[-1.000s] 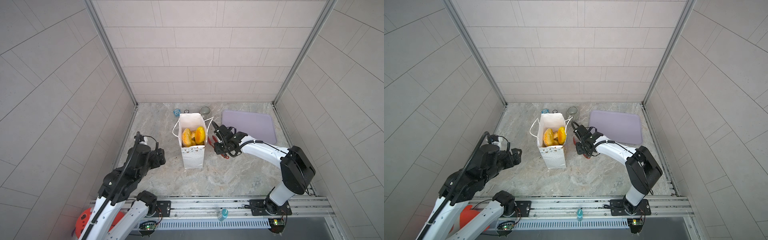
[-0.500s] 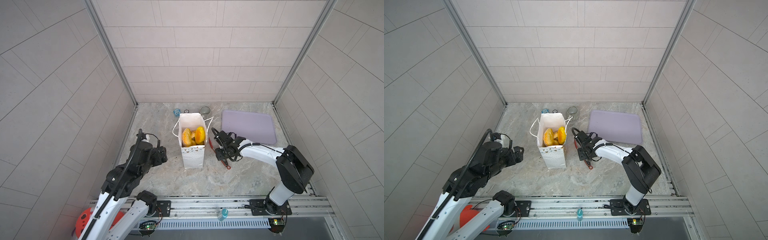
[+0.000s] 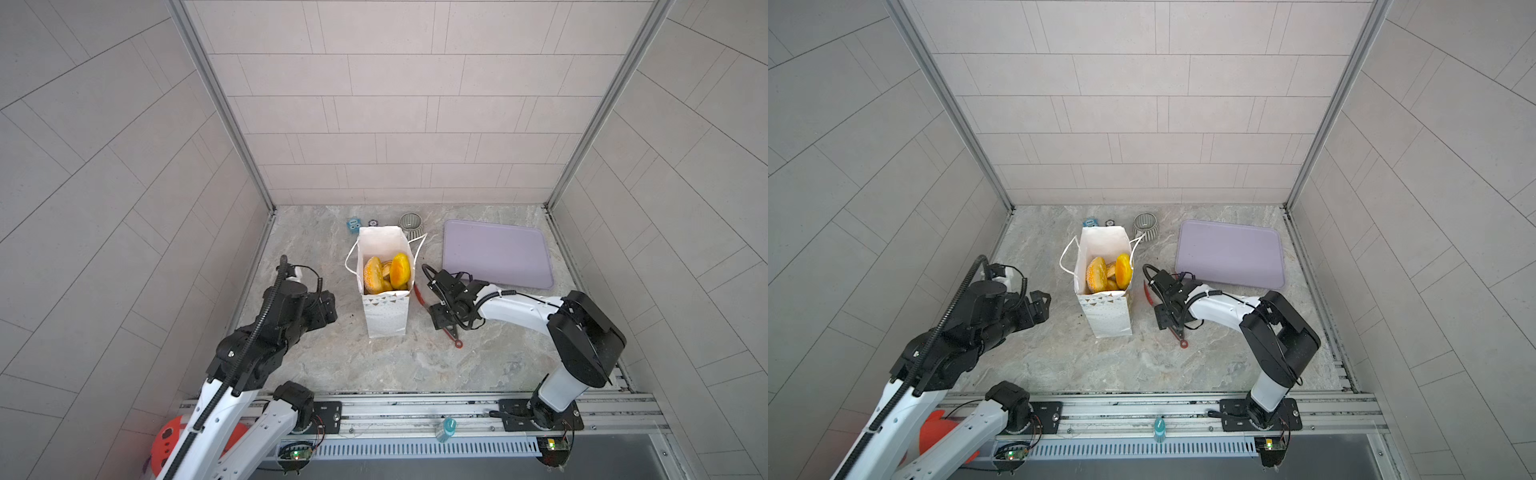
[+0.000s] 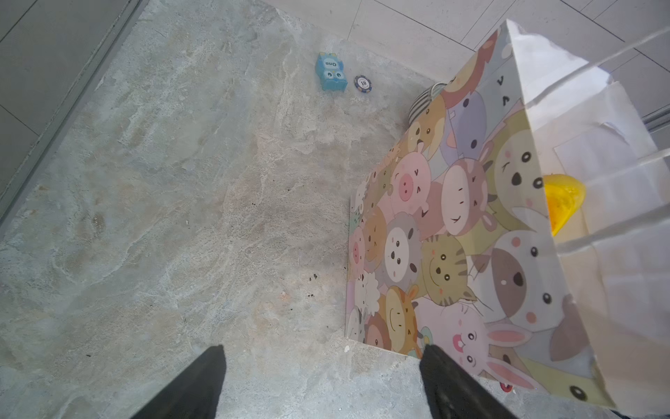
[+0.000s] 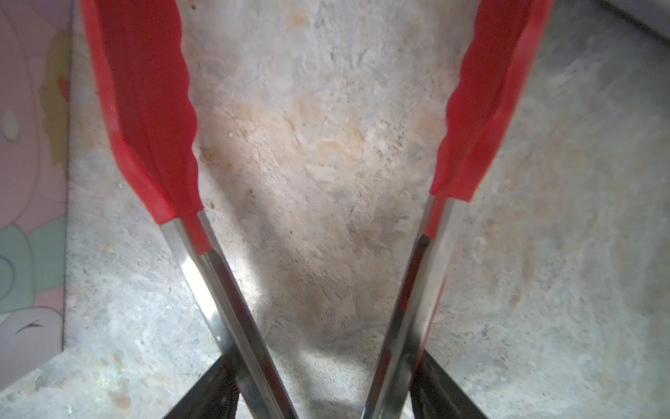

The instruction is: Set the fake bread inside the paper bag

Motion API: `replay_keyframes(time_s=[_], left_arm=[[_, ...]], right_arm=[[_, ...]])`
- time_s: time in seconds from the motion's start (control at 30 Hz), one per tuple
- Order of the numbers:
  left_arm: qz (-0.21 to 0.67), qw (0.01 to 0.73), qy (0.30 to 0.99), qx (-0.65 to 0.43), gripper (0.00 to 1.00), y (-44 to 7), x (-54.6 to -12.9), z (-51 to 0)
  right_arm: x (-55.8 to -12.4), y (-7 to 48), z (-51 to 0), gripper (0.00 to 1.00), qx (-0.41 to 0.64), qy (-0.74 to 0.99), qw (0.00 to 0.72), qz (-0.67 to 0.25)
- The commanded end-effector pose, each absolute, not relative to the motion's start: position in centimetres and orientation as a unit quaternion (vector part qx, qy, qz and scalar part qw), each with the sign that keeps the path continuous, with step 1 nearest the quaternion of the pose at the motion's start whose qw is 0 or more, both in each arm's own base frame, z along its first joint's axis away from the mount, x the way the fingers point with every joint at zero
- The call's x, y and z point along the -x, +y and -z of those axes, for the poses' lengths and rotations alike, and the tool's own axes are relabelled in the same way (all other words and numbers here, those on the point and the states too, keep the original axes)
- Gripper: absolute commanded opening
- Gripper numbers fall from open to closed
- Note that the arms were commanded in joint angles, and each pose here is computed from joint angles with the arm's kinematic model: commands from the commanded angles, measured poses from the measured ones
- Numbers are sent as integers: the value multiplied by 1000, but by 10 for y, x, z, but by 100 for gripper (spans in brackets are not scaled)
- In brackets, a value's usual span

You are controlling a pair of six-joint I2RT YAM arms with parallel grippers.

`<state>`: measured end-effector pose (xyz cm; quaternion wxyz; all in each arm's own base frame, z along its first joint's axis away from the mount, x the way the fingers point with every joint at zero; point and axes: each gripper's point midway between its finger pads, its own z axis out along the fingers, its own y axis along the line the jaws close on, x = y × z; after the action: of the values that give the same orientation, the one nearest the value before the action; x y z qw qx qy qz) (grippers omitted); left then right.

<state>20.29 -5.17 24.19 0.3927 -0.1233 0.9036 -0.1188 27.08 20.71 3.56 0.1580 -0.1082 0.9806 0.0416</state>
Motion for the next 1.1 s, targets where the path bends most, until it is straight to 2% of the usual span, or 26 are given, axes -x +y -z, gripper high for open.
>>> replay_keyframes(time_s=[0.0, 0.27, 0.53, 0.63, 0.83, 0.97, 1.0, 1.03, 1.07], left_arm=[[123, 397, 901, 127, 91, -53, -208, -244], [126, 409, 894, 134, 91, -52, -214, -258], [101, 455, 866, 181, 92, -31, -238, -296], [82, 477, 849, 212, 100, -17, -253, -311], [74, 536, 801, 257, 100, 5, -288, -339], [37, 569, 775, 273, 100, 22, -308, -345], [19, 590, 755, 286, 100, 31, -309, -349], [2, 606, 738, 296, 100, 40, -308, -350], [-19, 620, 724, 302, 100, 48, -307, -353]], right_arm=[[-272, 201, -54, 76, 99, 978, 182, -37], [-268, 188, -82, 82, 97, 973, 208, -30], [-272, 124, -131, 80, 50, 962, 268, 30], [-280, 92, -161, 80, 5, 948, 317, 41], [-303, 33, -250, 82, -100, 882, 456, 64], [-320, 21, -303, 84, -118, 822, 555, 51], [-320, 11, -309, 86, -150, 798, 581, 60], [-320, 6, -313, 98, -163, 781, 600, 65], [-321, 5, -319, 100, -148, 766, 622, 68]])
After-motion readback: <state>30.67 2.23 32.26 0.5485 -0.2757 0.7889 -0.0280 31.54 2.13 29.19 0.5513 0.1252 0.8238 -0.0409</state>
